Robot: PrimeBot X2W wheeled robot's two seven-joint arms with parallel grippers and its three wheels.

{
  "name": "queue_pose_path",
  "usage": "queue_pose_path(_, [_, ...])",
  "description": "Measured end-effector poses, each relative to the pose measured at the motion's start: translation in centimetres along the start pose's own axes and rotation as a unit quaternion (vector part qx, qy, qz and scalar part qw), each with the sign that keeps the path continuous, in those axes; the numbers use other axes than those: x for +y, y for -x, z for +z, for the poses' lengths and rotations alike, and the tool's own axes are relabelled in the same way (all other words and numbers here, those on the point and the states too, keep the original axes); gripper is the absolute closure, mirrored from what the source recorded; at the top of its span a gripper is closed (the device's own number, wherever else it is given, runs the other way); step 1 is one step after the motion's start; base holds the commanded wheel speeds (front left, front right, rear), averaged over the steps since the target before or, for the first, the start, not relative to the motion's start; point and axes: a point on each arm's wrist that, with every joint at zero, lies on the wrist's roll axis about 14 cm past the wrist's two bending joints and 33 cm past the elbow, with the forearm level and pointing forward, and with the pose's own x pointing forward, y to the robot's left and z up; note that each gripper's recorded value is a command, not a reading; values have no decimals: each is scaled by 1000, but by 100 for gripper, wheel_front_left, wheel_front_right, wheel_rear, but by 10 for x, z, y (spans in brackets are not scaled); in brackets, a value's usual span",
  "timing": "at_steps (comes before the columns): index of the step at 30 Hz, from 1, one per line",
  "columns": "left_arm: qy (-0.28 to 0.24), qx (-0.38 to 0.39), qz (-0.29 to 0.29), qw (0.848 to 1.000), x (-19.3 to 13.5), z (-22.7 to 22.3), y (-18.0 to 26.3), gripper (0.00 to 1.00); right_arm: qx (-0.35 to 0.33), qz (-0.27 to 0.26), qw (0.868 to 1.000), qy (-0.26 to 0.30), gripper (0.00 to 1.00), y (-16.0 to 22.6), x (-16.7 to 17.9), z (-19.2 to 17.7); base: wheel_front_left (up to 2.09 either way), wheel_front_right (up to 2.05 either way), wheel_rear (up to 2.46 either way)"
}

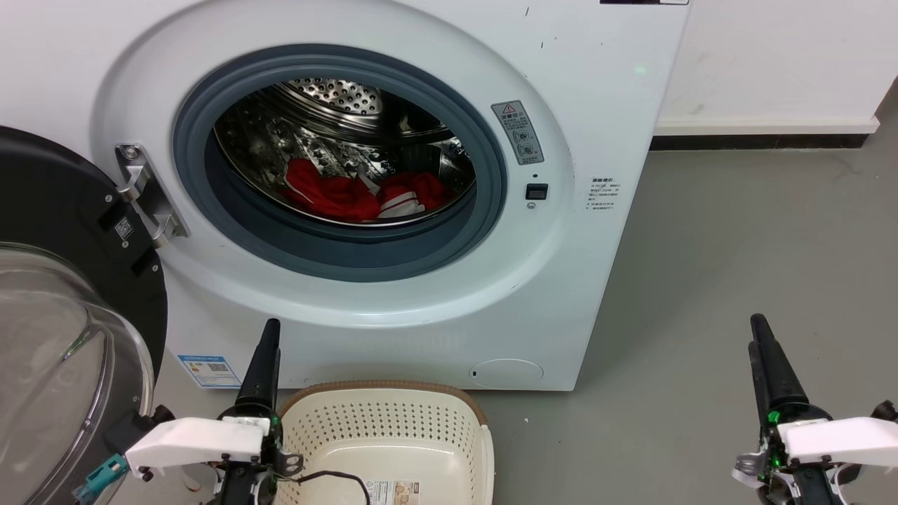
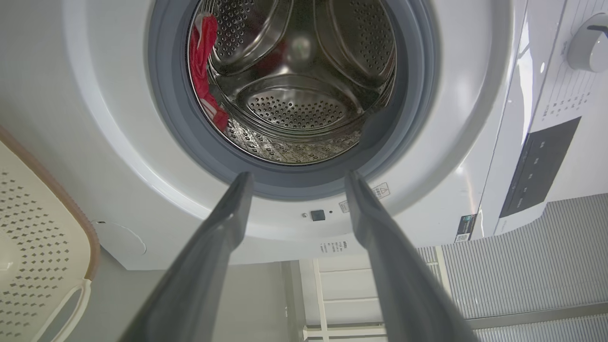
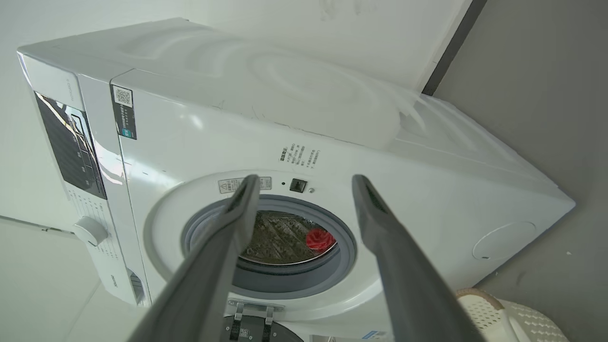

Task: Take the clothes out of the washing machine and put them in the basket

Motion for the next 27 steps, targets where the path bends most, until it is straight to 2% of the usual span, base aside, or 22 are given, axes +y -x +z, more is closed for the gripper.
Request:
queue_pose_path(6, [-66, 1, -9, 998, -6, -2, -2, 0, -1, 15, 996, 91, 0, 1, 9, 0, 0, 0, 0])
queue_pose_path(13, [-145, 3, -21, 989, -16, -7, -5, 0, 1, 25, 983, 184, 0, 5, 14, -2, 0, 0, 0])
queue_pose_path(27, [-277, 7, -31, 960, -23, -18, -5, 0, -1, 41, 955, 294, 0, 7, 21, -7, 0, 0, 0])
